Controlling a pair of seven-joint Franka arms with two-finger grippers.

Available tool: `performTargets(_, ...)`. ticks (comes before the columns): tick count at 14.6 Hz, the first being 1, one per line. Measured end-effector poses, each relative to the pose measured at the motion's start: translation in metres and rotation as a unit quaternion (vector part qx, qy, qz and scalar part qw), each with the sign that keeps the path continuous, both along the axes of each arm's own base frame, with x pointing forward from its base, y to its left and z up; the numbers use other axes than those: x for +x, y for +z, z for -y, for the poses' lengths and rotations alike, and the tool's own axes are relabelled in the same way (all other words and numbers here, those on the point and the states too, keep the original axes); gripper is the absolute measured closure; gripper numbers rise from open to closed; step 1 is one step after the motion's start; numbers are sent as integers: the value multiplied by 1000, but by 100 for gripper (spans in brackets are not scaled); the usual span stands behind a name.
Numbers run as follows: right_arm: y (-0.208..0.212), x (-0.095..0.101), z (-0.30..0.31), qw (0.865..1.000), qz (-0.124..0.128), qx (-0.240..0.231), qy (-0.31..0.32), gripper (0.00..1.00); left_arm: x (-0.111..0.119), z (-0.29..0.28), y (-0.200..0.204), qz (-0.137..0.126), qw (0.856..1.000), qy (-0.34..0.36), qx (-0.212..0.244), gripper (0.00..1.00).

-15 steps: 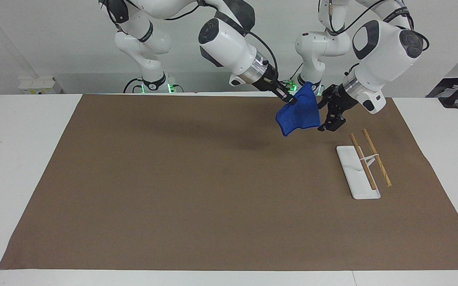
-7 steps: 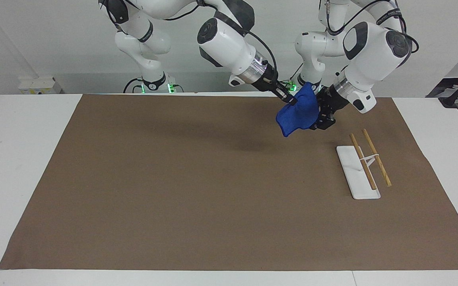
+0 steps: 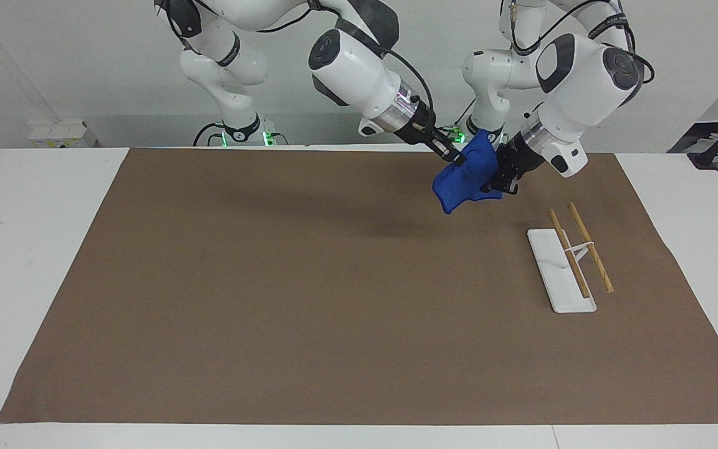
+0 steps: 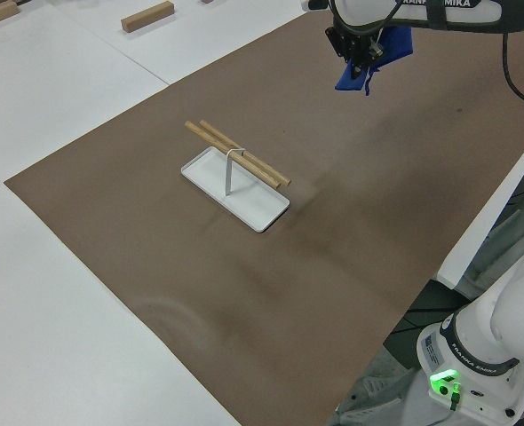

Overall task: Right arm passes towel to left arm to hang
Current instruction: 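Close the left gripper on the towel edge beside the right gripper, then open the right gripper and withdraw it while the left gripper holds the towel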

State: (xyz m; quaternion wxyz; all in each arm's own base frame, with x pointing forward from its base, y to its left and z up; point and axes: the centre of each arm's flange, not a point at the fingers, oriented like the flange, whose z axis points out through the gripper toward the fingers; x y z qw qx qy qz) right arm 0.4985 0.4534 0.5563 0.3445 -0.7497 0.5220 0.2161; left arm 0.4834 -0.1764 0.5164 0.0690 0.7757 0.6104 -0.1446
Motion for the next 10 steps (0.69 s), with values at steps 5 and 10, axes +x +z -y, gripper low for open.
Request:
performTargets(5, 1, 1, 1, 1000, 0, 1, -1, 96, 0, 0, 0, 2, 1000, 1, 0, 98)
performTargets(10, 1, 1, 1, 1000, 0, 1, -1, 96, 1, 0, 1, 4, 1000, 1, -1, 98)
